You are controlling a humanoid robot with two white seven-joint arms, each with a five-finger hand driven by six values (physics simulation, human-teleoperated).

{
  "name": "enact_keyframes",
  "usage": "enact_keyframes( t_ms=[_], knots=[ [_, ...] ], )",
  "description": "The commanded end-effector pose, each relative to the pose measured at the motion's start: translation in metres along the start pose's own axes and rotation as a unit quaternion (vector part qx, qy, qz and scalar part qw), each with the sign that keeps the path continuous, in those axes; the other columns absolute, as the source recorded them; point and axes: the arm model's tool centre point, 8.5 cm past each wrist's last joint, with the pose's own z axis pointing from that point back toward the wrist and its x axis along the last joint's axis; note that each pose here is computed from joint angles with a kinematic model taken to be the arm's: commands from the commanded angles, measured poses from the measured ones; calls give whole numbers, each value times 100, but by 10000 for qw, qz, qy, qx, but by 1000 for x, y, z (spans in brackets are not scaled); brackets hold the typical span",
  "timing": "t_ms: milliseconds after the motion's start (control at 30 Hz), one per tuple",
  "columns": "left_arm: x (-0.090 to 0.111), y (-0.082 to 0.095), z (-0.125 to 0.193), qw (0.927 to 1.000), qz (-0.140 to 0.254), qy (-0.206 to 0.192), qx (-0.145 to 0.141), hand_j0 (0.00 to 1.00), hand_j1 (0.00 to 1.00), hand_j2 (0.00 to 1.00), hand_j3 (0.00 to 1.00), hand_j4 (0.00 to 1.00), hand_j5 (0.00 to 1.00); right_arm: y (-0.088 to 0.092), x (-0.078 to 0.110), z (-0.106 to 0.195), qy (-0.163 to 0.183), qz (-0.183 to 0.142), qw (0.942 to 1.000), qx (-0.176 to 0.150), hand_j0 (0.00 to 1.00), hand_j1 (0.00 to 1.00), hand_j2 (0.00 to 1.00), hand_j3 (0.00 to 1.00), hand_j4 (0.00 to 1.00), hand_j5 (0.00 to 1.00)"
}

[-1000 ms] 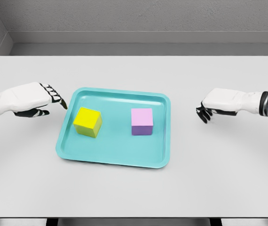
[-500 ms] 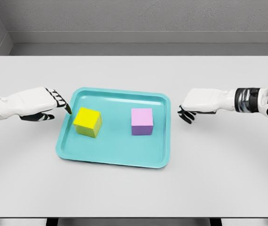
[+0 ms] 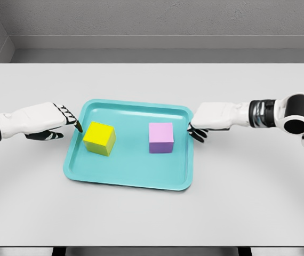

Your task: Push two cubes

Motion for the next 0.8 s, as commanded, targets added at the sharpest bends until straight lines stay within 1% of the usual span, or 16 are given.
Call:
enact_keyframes(
  t_ms=[0, 167, 233, 300, 500, 533, 567, 600, 633, 767],
  knots=[
    [0, 0, -1, 10000, 44, 0, 20, 65, 65, 65, 65, 65, 65, 0, 2, -7, -26, 16, 10000, 12, 13, 13, 13, 13, 13, 13],
    [2, -1, -5, 9999, 73, -43, 55, 65, 65, 65, 65, 65, 65, 4, -5, -14, 53, -69, 9999, 67, 13, 13, 13, 13, 13, 13],
    [2, -1, -5, 10000, 57, -40, 49, 65, 65, 65, 65, 65, 65, 3, -5, -16, 46, -61, 10000, 62, 13, 13, 13, 13, 13, 13],
    [7, -5, -9, 9999, 61, -119, -14, 65, 65, 65, 65, 65, 65, 2, -4, -19, 24, -69, 10000, 46, 12, 12, 12, 12, 12, 12],
    [9, -4, -11, 9999, 44, -160, -2, 64, 64, 64, 64, 64, 64, -2, -2, -27, -39, -43, 10000, 41, 12, 12, 12, 12, 12, 12],
    [10, -4, -11, 9999, 38, -165, 1, 64, 64, 64, 64, 64, 64, 1, -6, -27, 12, -93, 9999, 81, 12, 12, 12, 12, 12, 12],
    [13, -7, -15, 9997, 35, -229, -69, 64, 64, 64, 64, 64, 64, 1, -6, -28, 27, -76, 9999, 96, 12, 12, 12, 12, 12, 12],
    [14, -8, -15, 9997, 31, -244, -78, 64, 64, 64, 64, 64, 64, 3, -6, -29, 18, -81, 9999, 119, 12, 12, 12, 12, 12, 12],
    [15, -7, -16, 9996, 21, -258, -78, 64, 64, 64, 64, 64, 64, 2, -3, -33, -28, -59, 9999, 137, 12, 12, 12, 12, 12, 12],
    [20, -3, -17, 9995, -43, -325, -40, 64, 64, 64, 64, 64, 64, 5, -5, -35, -16, -94, 9998, 189, 12, 12, 12, 12, 12, 12]
  ],
)
